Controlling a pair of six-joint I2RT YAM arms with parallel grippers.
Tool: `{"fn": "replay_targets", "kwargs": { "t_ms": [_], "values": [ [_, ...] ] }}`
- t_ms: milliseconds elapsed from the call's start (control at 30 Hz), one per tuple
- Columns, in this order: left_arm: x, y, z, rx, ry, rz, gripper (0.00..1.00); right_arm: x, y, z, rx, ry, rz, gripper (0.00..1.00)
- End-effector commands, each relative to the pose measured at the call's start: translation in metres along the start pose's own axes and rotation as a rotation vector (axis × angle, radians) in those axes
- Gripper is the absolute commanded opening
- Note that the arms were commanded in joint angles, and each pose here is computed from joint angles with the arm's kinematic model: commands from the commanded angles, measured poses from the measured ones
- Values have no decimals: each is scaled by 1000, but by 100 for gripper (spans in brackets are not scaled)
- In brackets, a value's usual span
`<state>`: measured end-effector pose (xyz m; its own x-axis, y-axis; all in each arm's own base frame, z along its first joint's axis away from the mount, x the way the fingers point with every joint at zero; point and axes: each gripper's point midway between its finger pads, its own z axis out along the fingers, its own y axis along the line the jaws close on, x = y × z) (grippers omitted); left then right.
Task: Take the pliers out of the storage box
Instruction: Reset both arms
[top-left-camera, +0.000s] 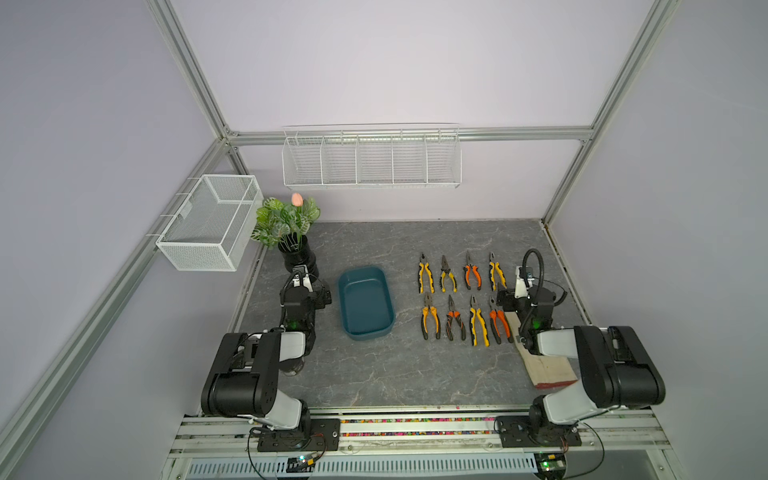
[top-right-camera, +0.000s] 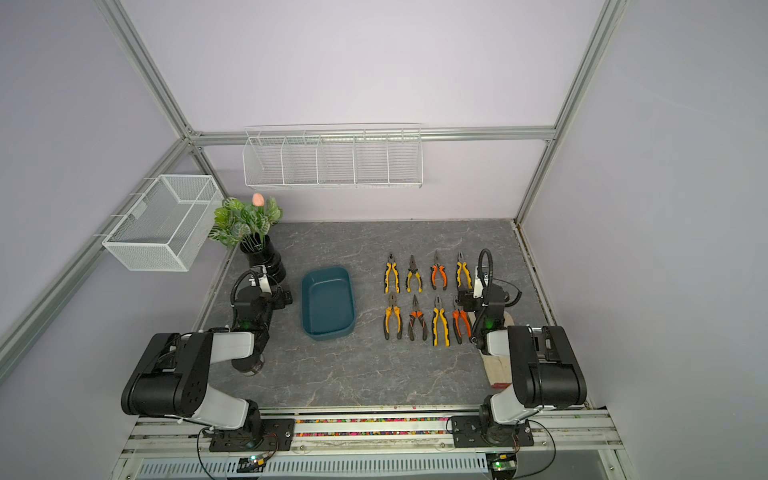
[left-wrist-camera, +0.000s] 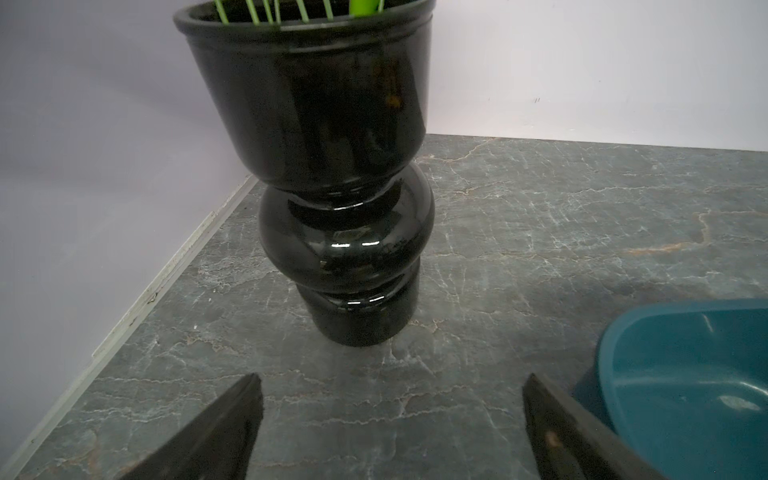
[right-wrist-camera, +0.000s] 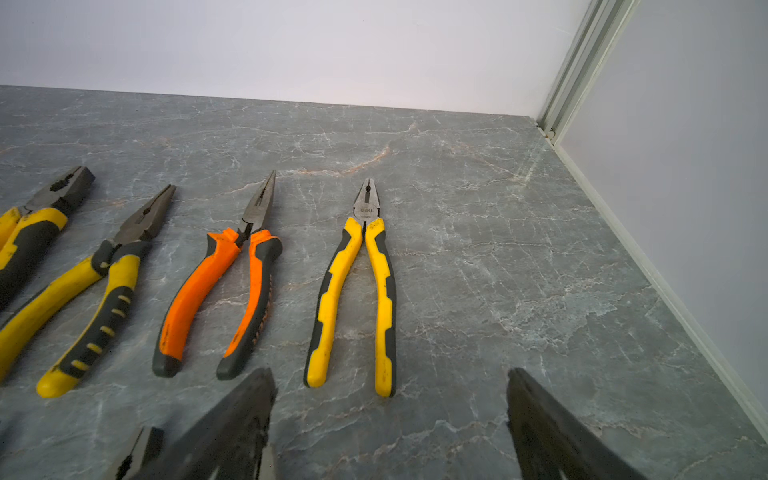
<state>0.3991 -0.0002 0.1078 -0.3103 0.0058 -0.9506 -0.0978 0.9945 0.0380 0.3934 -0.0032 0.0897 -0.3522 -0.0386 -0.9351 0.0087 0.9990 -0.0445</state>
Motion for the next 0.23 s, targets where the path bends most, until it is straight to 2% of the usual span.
{"fn": "replay_targets", "kwargs": {
  "t_ms": [0, 200],
  "values": [
    [-8, -1, 1, 10, -18, -1, 99, -1, -2, 0, 9, 4, 11, 89],
    [-8, -1, 1, 10, -18, -1, 99, -2, -3, -1, 10, -3, 11, 89]
  ]
}}
